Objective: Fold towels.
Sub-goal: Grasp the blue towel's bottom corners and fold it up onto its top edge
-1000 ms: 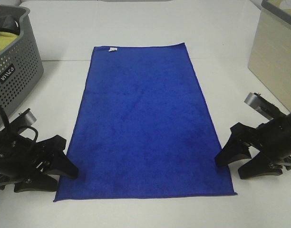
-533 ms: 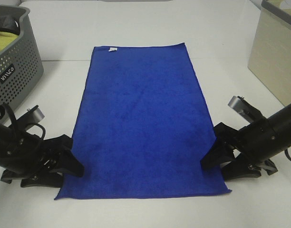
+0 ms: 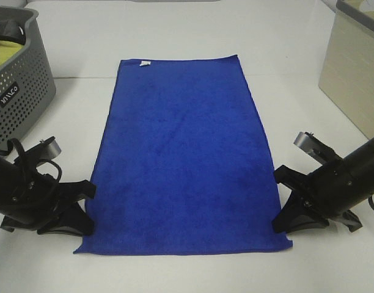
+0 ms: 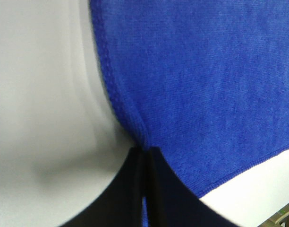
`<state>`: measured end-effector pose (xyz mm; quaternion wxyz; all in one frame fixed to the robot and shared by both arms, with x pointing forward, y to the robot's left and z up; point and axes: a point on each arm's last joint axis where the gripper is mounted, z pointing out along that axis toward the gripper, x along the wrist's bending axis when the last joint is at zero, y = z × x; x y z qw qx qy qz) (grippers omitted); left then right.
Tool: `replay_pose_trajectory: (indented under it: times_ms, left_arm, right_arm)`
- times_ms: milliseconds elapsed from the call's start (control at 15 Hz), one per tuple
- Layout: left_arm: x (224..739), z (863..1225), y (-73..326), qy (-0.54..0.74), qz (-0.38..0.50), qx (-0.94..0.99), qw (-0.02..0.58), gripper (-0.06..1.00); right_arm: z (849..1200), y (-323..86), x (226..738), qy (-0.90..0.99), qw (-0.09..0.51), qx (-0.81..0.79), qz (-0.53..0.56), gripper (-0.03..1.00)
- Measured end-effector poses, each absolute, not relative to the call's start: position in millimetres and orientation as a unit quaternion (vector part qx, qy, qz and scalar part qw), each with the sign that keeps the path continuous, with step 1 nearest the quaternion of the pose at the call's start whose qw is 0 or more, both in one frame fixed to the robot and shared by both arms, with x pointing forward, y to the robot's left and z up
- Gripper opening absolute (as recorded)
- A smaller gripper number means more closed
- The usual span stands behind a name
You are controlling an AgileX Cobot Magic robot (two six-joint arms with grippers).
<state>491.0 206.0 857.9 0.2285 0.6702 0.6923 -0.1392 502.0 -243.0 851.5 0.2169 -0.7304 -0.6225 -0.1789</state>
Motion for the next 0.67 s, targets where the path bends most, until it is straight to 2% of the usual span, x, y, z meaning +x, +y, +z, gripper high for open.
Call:
replay_pose_trajectory:
  times_ms: [200,667]
  left_arm:
    - [483,874,207,0.682,-0.138,0.679,0.236,0.00]
    - [421,893,219,0.686,-0.155,0.676,0.222,0.00]
  right_arm:
    - [865,-245,494,-0.630,0.203,-0.728,-0.177,0.02]
    - [878,-247,424,-0.632,0.219,-0.728,-0.152,0.02]
